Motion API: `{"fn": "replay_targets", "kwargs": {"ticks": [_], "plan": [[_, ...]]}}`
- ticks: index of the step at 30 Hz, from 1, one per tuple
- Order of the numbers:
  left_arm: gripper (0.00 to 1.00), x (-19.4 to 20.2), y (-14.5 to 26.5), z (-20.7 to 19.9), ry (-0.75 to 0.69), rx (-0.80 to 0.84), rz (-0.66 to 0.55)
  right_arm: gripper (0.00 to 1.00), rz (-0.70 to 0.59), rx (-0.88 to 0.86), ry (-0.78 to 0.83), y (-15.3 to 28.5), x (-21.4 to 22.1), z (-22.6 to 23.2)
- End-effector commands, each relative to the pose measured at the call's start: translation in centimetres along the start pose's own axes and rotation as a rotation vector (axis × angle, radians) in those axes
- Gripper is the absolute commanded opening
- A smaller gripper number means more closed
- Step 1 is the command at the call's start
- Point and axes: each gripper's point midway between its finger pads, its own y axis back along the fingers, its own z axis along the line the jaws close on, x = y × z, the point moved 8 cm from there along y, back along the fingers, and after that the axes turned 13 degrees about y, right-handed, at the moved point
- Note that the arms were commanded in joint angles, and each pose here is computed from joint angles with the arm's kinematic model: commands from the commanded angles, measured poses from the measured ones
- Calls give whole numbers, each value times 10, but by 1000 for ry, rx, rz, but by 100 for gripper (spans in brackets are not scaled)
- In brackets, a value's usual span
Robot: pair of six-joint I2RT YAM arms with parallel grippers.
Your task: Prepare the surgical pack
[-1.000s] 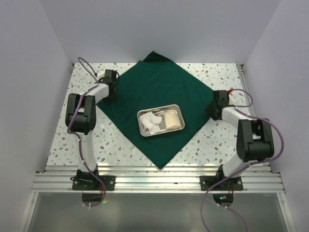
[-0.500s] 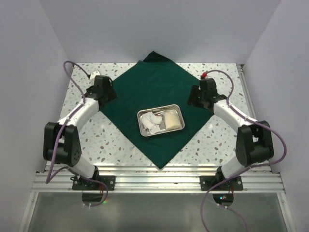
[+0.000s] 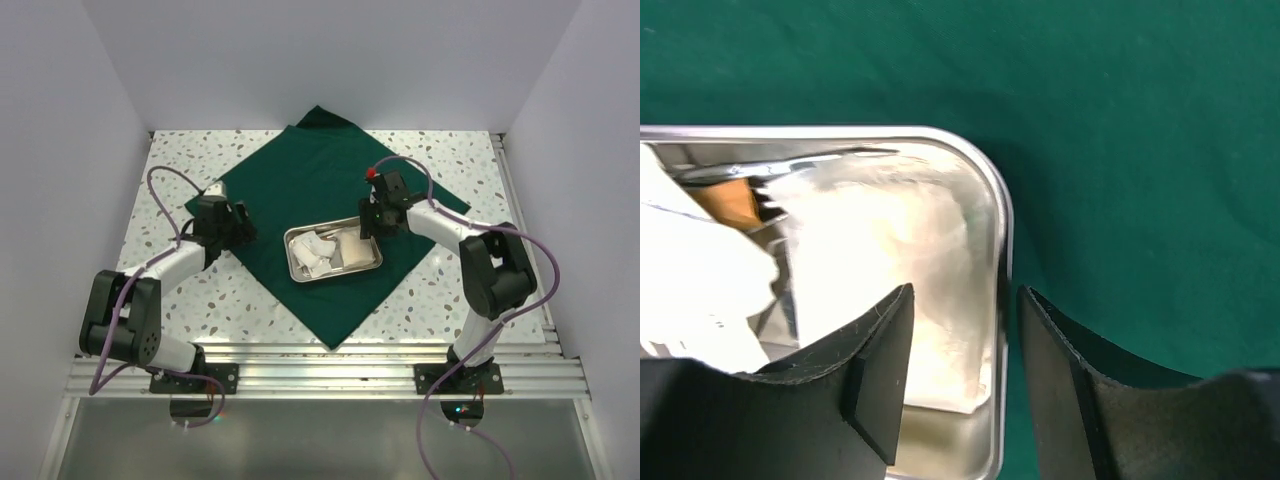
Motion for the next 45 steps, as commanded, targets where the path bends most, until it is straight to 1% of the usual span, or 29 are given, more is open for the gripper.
{"fn": "replay_targets", "kwargs": {"ticks": [1,3,6,7,10,14,15,17,18,19,31,37,45], "plan": [[79,-11,2,-17,-10,136,-83,48,5,59,17,6,-7,-4],[79,-8,1,-15,-13,136,-79,47,18,80,14,5,-4,-6],[79,-4,-1,-13,-20,135,-76,35,29,95,13,5,-2,-7],[79,-4,-2,-14,-21,142,-82,29,32,92,13,5,-1,-7],[78,-2,-4,-11,-21,134,-75,21,40,79,-4,3,0,-5],[78,-1,-3,-12,-20,140,-78,15,24,75,-93,0,3,-1],[78,0,-3,-12,-21,143,-78,10,14,72,-110,-1,3,-1],[78,0,-3,-13,-21,147,-78,8,-3,76,-141,-2,2,0],[78,1,-4,-14,-24,148,-77,2,-3,86,-148,-3,2,-1],[78,1,-3,-15,-25,150,-75,0,4,97,-157,-4,3,-1],[78,3,-3,-15,-29,150,-70,0,-19,103,-228,-9,-6,0],[78,5,-4,-15,-34,150,-66,0,0,122,-217,-20,-8,-1],[78,7,-5,-17,-43,153,-59,0,-14,168,-180,-19,-26,-9]]}}
